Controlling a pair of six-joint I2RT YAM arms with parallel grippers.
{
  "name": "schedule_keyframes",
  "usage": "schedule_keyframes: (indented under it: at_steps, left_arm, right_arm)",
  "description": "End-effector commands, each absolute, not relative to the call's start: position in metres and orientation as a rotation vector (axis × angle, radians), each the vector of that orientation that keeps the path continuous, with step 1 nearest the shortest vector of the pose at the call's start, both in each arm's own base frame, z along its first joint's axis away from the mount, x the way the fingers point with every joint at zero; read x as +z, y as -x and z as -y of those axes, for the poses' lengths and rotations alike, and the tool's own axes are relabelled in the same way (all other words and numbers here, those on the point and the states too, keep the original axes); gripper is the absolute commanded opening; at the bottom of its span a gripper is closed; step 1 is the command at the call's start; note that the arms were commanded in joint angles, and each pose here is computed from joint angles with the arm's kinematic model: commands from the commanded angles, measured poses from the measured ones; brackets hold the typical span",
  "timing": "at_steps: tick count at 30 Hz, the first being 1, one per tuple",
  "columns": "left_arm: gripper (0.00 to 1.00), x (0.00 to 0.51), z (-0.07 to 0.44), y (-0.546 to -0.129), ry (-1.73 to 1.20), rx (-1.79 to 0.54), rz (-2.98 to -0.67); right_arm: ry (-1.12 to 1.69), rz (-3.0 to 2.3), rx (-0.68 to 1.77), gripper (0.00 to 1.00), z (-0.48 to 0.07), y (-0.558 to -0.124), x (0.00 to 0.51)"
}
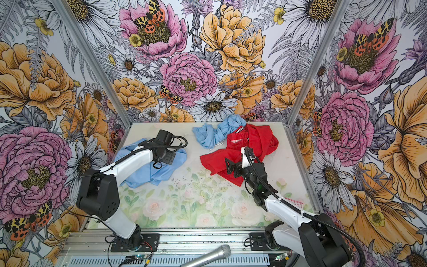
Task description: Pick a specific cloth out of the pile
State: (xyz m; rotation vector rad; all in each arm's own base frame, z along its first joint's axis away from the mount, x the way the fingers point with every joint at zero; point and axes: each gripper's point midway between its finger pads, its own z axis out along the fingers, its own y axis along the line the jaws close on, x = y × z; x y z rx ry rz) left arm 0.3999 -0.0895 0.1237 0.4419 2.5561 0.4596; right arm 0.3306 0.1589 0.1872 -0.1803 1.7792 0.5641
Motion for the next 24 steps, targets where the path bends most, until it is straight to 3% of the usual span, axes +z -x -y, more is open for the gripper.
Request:
schedule_keyframes:
  at_steps: [1,9,17,21,24]
  left_arm:
    - [0.93,0.123,0.117,-0.411,-0.578,0.543,-2.509]
    - [0.96,0.079,0.140,-0.434,-0.629,0.842,-2.483]
    - [0.90,0.045,0.144,-0.438,-0.648,0.857,-2.536]
    - [0.73,0.035,0.146,-0.436,-0.596,0.754,-2.598]
    - [0.49,0.045,0.151,-0.438,-0.562,0.683,-2.600]
  right_arm:
    - [0.185,-1.728,0.563,1.00,-0.160,-0.337,0.207]
    - [0.183,-1.725,0.562,0.99,-0.159,-0.336,0.209]
    - [0.184,-1.726,0.559,1.00,-0.158,-0.336,0.208]
    - [0.191,-1.732,0.553,1.00,-0.159,-0.337,0.208]
    - [0.195,-1.731,0.543,0.99,-0.158,-0.336,0.209]
